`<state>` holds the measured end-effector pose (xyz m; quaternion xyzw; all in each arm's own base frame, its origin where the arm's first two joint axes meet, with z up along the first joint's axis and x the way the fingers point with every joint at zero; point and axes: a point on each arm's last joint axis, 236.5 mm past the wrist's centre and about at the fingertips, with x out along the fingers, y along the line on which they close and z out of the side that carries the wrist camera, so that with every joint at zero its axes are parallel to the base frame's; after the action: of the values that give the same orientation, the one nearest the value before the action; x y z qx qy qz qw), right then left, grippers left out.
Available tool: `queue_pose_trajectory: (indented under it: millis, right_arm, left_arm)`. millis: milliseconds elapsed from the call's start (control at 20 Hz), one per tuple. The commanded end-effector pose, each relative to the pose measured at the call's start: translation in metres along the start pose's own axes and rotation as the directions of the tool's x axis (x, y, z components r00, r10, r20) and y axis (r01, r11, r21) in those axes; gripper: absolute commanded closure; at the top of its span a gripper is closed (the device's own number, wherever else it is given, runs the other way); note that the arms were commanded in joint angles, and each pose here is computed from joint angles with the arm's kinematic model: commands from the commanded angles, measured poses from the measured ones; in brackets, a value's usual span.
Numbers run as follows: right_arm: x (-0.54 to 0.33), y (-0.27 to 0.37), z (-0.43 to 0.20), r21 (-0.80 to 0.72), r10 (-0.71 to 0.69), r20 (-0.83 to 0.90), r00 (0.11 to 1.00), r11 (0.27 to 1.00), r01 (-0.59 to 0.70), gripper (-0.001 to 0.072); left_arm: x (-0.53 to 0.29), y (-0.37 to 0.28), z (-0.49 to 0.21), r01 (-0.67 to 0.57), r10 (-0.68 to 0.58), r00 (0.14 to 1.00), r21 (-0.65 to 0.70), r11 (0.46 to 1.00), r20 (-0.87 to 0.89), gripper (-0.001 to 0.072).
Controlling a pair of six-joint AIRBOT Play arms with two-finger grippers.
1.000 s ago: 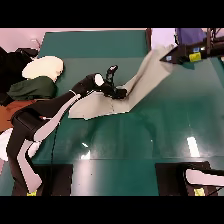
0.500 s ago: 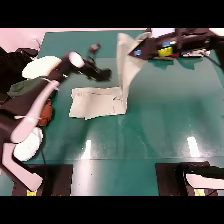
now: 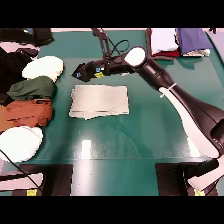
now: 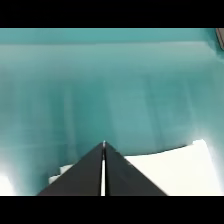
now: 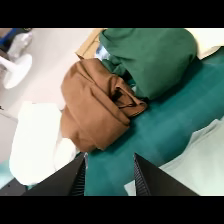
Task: Fold the shirts.
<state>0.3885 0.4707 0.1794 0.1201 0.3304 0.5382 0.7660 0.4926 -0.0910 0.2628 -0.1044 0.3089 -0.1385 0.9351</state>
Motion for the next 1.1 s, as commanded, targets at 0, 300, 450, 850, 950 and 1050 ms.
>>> queue_pose_trajectory:
  millis: [0,300,450,850,950,1050]
  right_arm:
    - [-0.018,-0.026,-0.008,-0.056,-0.066,-0.063,0.996,0.996,0.062,0.0379]
    - [-0.145,-0.167,-0.100,0.298,-0.285,-0.211,0.935,0.892,0.339,0.0369]
    - [-0.180,-0.224,-0.168,0.479,-0.334,-0.270,0.903,0.767,0.427,0.0178]
    - [-0.090,-0.231,-0.212,0.669,-0.127,-0.280,0.952,0.685,0.288,0.0180]
    - [-0.055,-0.225,-0.204,0.667,-0.085,-0.268,0.960,0.702,0.248,0.0205]
    - [-0.026,-0.219,-0.198,0.643,-0.057,-0.269,0.961,0.733,0.224,0.0333]
  left_arm:
    - [-0.020,0.001,-0.001,-0.016,0.017,1.000,0.035,0.999,-0.006,0.0680]
    - [0.002,-0.053,-0.025,0.084,-0.075,0.994,0.119,0.989,-0.076,0.0679]
    - [0.013,-0.069,-0.036,0.114,-0.100,0.989,0.135,0.984,-0.107,0.0679]
    - [0.033,-0.082,-0.050,0.150,-0.127,0.980,0.156,0.976,-0.152,0.0679]
    - [0.033,-0.082,-0.050,0.151,-0.127,0.980,0.156,0.976,-0.153,0.0679]
    - [0.033,-0.083,-0.051,0.154,-0.131,0.980,0.153,0.976,-0.153,0.0679]
